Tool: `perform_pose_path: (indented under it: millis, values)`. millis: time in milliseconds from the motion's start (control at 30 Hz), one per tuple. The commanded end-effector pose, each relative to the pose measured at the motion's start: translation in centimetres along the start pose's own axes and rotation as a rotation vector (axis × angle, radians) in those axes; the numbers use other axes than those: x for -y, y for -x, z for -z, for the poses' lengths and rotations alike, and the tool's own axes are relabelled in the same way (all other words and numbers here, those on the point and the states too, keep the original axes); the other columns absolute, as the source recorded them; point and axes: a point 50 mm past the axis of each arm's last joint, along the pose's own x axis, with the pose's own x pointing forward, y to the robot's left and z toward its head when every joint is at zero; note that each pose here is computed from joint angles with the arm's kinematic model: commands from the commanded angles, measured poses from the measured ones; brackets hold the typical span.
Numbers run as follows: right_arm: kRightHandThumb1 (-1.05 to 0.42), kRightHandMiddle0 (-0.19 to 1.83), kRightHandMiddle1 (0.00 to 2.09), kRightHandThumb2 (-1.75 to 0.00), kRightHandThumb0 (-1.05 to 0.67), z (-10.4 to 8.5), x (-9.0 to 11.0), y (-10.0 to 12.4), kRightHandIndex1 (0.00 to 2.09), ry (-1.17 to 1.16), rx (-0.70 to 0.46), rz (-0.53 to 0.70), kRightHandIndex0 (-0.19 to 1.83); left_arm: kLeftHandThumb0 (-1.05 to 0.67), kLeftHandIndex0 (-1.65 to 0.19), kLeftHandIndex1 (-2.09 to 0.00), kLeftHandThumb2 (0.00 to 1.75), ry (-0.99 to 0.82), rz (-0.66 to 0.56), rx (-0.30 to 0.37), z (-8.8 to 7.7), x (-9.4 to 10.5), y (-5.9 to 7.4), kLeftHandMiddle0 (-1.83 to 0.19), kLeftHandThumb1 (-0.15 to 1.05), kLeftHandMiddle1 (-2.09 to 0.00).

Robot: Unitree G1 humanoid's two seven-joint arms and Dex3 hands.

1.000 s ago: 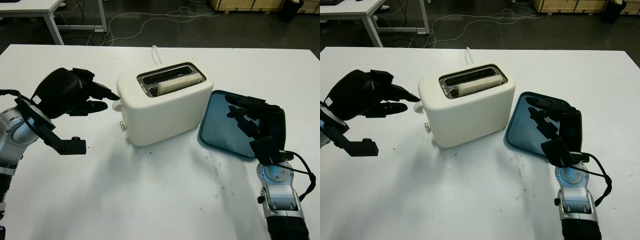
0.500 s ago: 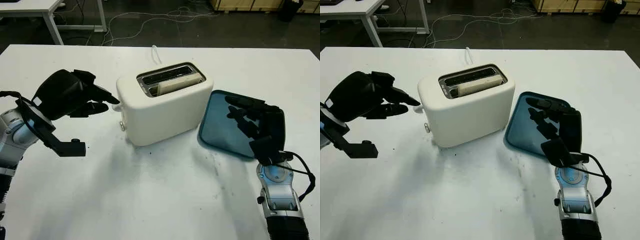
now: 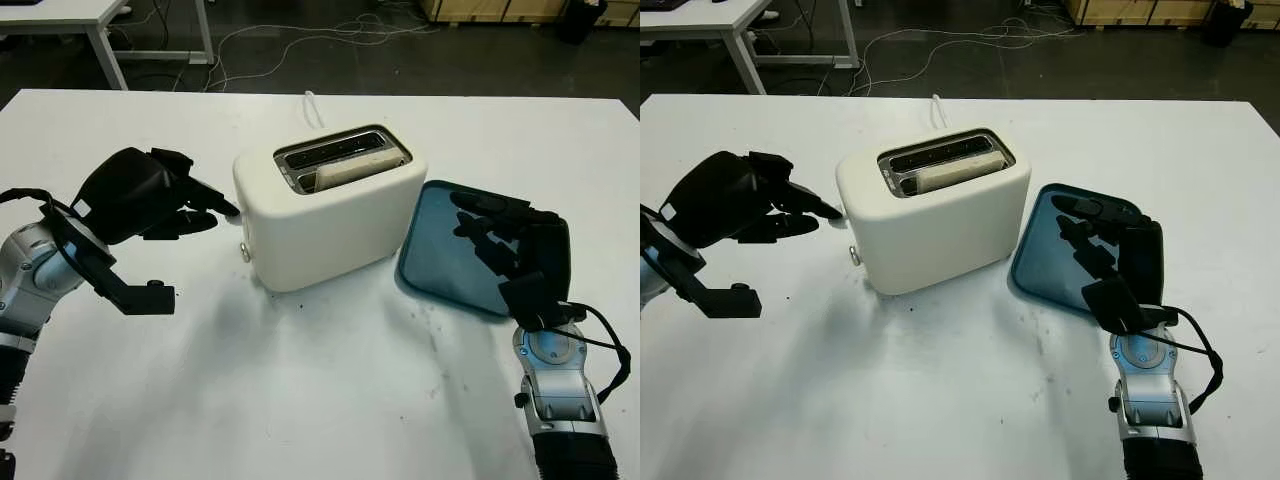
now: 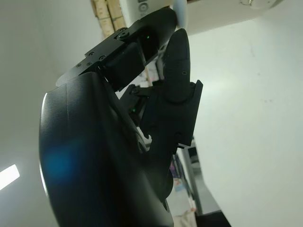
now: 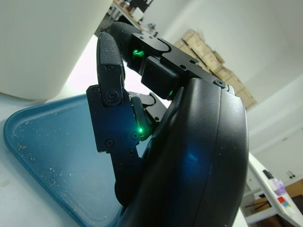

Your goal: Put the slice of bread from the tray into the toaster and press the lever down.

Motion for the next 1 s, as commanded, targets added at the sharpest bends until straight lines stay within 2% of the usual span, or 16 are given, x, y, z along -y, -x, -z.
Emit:
perform_pose_path:
  millis: [0, 433, 667, 833, 967]
  values:
    - [-0.92, 1.12, 0.0, -0.2, -0.44, -0.1, 0.0, 0.2, 1.02, -0.008, 0.014, 0.0, 0.87, -0.33, -1.07, -0.08, 0.29, -0.008, 0.033, -0.006, 0.2, 0.8, -0.2, -0.77, 0.92, -1.55]
    - [-0.92, 1.13, 0.0, -0.2, -0.44, -0.1, -0.1, 0.2, 1.02, -0.006, 0.016, 0.002, 0.87, -0.33, -1.08, -0.07, 0.28, 0.014, 0.062, 0.001, 0.4, 1.8, -0.1, -0.79, 0.92, -1.51]
    - [-0.92, 1.13, 0.0, -0.19, -0.45, -0.2, -0.1, 0.3, 1.0, -0.009, 0.011, 0.002, 0.87, -0.33, -1.1, -0.08, 0.3, 0.064, 0.124, -0.007, 0.0, 3.9, 0.3, -0.81, 0.92, -1.47]
    - [-0.92, 1.13, 0.0, -0.19, -0.46, -0.2, 0.0, 0.3, 1.01, -0.008, 0.019, 0.003, 0.88, -0.32, -1.14, -0.12, 0.24, 0.103, 0.125, -0.009, -0.2, 5.4, 0.4, -0.82, 0.92, -1.48]
    - [-0.92, 1.13, 0.0, -0.19, -0.46, -0.2, 0.0, 0.3, 1.0, -0.005, 0.021, 0.004, 0.87, -0.33, -1.13, -0.14, 0.27, 0.105, 0.14, -0.015, -0.2, 6.0, 0.4, -0.79, 0.92, -1.52]
